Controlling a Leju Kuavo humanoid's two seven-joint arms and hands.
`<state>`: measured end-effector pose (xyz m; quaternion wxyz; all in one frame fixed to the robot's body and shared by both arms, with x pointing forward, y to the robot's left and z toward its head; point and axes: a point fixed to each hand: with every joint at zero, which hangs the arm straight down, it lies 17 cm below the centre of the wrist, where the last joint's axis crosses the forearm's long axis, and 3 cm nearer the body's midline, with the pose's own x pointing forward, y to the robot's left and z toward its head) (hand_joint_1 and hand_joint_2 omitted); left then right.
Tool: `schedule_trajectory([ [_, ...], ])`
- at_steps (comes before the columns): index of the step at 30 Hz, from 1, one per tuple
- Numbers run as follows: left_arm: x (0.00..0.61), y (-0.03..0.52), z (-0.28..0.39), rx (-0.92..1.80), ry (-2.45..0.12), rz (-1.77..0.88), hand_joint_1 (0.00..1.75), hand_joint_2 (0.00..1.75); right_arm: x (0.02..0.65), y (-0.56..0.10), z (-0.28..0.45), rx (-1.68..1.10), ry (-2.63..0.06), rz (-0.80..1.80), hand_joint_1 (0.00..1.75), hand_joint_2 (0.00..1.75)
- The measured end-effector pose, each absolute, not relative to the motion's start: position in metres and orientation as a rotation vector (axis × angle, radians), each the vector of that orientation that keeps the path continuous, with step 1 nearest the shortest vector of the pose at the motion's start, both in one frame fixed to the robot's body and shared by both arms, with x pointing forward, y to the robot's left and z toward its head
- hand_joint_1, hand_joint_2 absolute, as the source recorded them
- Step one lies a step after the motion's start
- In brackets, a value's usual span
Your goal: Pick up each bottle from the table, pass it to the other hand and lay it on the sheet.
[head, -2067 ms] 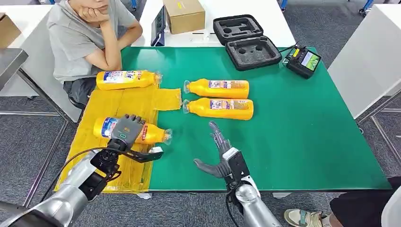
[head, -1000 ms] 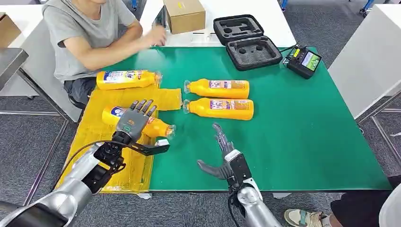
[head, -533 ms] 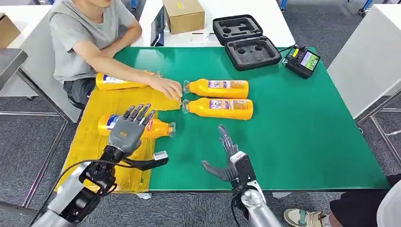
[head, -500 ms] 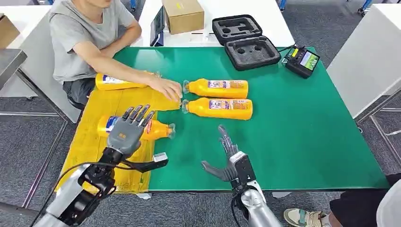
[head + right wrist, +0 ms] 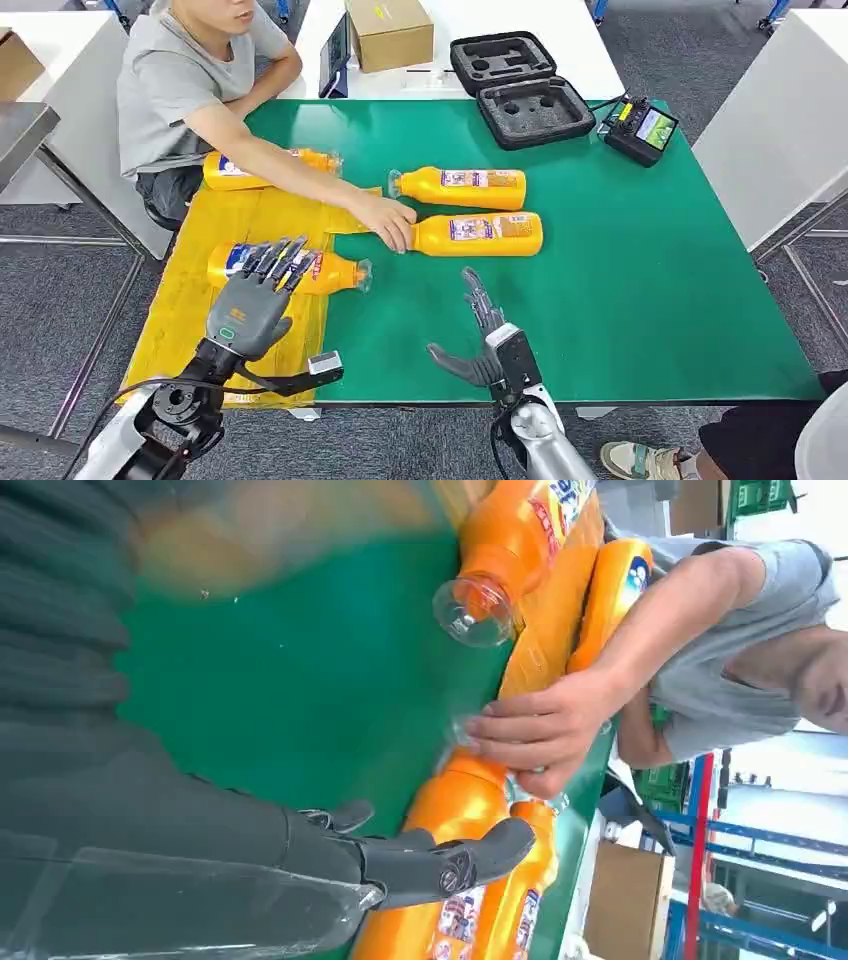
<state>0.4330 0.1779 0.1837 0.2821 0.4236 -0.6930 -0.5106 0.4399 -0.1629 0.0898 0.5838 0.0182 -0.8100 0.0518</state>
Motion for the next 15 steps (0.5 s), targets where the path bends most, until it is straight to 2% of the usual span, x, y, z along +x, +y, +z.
schedule_trajectory([
  [6,0.426,0.169,0.193,0.96,-1.978,-1.289,0.0,1.75,0.438,-0.163,0.094,0.041,-1.903,0.117,0.0,1.75],
  [10,0.418,0.162,0.217,0.695,-2.151,-1.061,0.0,1.75,0.436,-0.162,0.102,0.04,-1.927,0.124,0.0,1.75],
  [15,0.413,0.154,0.229,0.555,-2.22,-0.9,0.0,1.75,0.432,-0.159,0.115,0.04,-1.963,0.126,0.0,1.75],
])
